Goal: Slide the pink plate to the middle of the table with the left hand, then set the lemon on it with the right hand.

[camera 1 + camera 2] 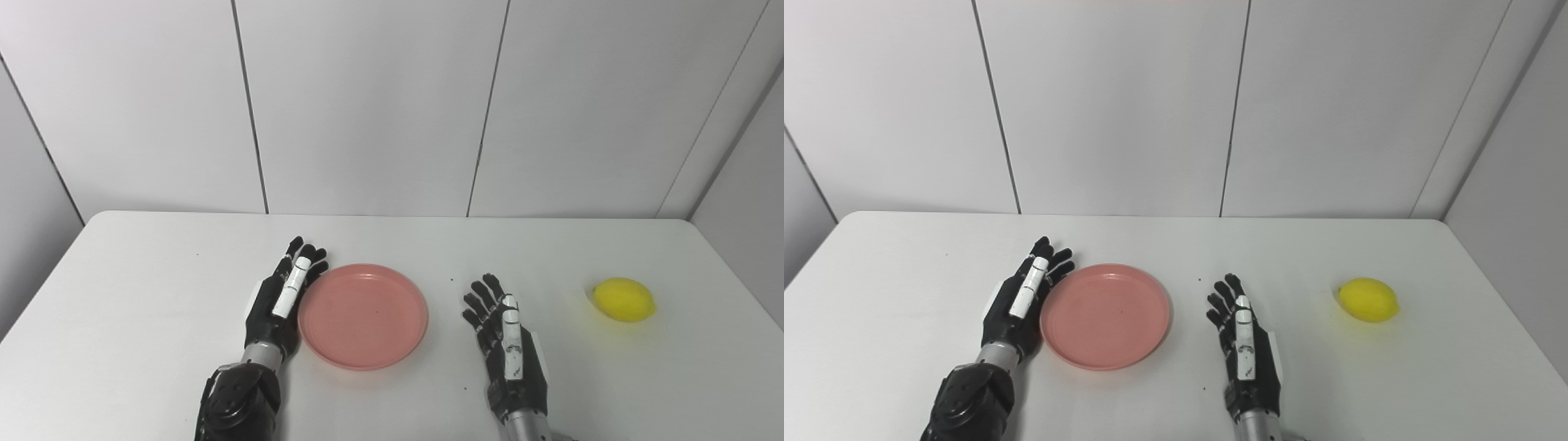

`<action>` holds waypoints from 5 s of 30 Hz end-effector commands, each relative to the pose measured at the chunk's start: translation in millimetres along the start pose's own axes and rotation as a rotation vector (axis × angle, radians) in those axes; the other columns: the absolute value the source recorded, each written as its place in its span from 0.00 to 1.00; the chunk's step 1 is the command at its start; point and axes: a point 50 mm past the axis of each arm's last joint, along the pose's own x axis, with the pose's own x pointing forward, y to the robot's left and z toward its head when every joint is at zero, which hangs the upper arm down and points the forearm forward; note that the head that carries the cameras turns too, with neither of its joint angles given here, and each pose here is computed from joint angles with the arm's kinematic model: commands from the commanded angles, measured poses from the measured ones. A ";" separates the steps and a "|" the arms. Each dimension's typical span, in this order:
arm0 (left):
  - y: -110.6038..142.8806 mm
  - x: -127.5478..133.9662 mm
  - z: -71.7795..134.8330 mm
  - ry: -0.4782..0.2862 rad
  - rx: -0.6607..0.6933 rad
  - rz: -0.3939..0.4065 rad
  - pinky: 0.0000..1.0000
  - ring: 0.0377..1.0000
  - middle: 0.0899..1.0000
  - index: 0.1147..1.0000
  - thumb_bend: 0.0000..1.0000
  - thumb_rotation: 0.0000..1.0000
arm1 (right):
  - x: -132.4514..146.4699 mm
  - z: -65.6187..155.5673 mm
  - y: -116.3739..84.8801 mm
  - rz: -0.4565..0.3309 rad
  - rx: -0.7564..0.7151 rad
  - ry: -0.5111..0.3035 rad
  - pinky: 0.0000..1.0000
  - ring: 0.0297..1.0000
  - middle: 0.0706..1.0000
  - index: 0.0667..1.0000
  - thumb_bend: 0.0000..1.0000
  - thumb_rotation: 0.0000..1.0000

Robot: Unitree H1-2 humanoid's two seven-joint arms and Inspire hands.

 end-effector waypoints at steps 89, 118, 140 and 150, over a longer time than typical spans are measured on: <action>11.5 10.8 -3.0 0.059 -0.050 -0.041 0.97 0.85 0.83 0.92 0.69 0.66 | 38.6 103.1 -46.8 -0.296 -0.971 -0.346 0.62 0.69 0.69 0.65 0.76 0.99; 20.1 11.0 -11.8 0.074 -0.052 -0.041 0.99 0.88 0.81 0.95 0.68 0.66 | 66.5 148.9 -108.0 -0.501 -1.563 -0.460 0.78 0.64 0.62 0.62 0.80 0.99; 15.9 8.1 -12.2 0.069 -0.061 -0.040 0.96 0.88 0.86 0.96 0.66 0.66 | 70.7 157.5 -159.9 -0.566 -1.697 -0.347 0.74 0.64 0.64 0.62 0.80 0.96; 16.5 7.2 -14.5 0.073 -0.053 -0.039 0.96 0.88 0.86 0.95 0.68 0.66 | 72.8 152.2 -175.9 -0.566 -1.717 -0.291 0.74 0.63 0.63 0.62 0.80 0.95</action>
